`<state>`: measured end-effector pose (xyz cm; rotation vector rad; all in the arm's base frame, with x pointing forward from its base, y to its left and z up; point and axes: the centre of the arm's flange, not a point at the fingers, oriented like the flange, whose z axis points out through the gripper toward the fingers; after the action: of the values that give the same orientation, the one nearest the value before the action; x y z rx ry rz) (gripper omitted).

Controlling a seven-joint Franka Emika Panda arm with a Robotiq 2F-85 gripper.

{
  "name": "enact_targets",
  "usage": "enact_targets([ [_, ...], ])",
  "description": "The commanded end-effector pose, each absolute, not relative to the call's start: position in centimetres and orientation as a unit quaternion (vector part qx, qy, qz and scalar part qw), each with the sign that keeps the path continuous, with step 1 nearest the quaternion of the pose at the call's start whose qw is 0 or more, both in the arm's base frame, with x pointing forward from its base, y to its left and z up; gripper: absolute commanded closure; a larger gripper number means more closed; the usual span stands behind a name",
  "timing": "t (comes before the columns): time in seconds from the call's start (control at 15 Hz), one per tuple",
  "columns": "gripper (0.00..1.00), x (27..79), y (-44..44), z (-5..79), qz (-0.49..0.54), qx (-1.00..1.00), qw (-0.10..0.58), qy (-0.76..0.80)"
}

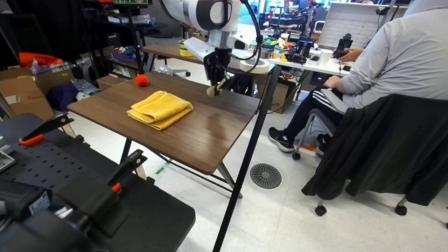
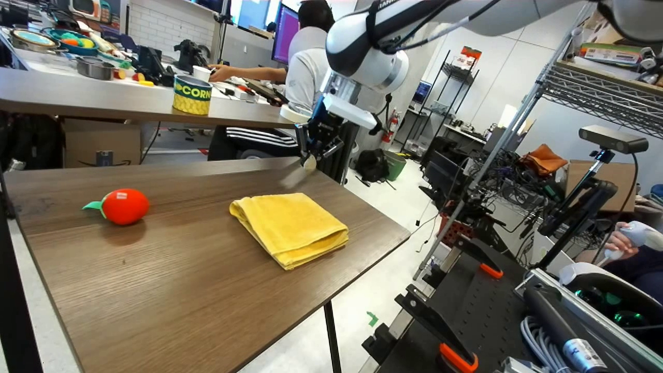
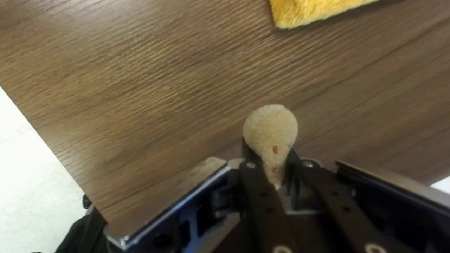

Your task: Move the small ball forward and wipe the table with a yellow towel

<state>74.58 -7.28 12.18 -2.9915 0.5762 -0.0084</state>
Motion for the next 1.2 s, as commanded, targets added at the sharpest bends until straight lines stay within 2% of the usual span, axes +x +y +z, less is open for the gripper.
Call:
enact_targets([
  [0.0, 0.96, 67.7, -3.0, 15.1, 0.023, -0.993, 0.066, 0.094],
  [0.2, 0.96, 64.7, 0.6, 13.8, 0.054, -0.996, 0.054, 0.034],
  [0.47, 0.96, 59.4, 0.9, 11.2, 0.092, -0.996, 0.005, 0.008],
  [0.67, 0.96, 57.2, -2.7, 12.8, 0.080, -0.996, -0.024, 0.011],
  [0.93, 0.96, 56.7, -9.7, 17.4, -0.006, -0.997, -0.007, 0.074],
  [1.13, 0.96, 56.9, -15.1, 17.6, 0.005, -0.991, -0.024, 0.130],
])
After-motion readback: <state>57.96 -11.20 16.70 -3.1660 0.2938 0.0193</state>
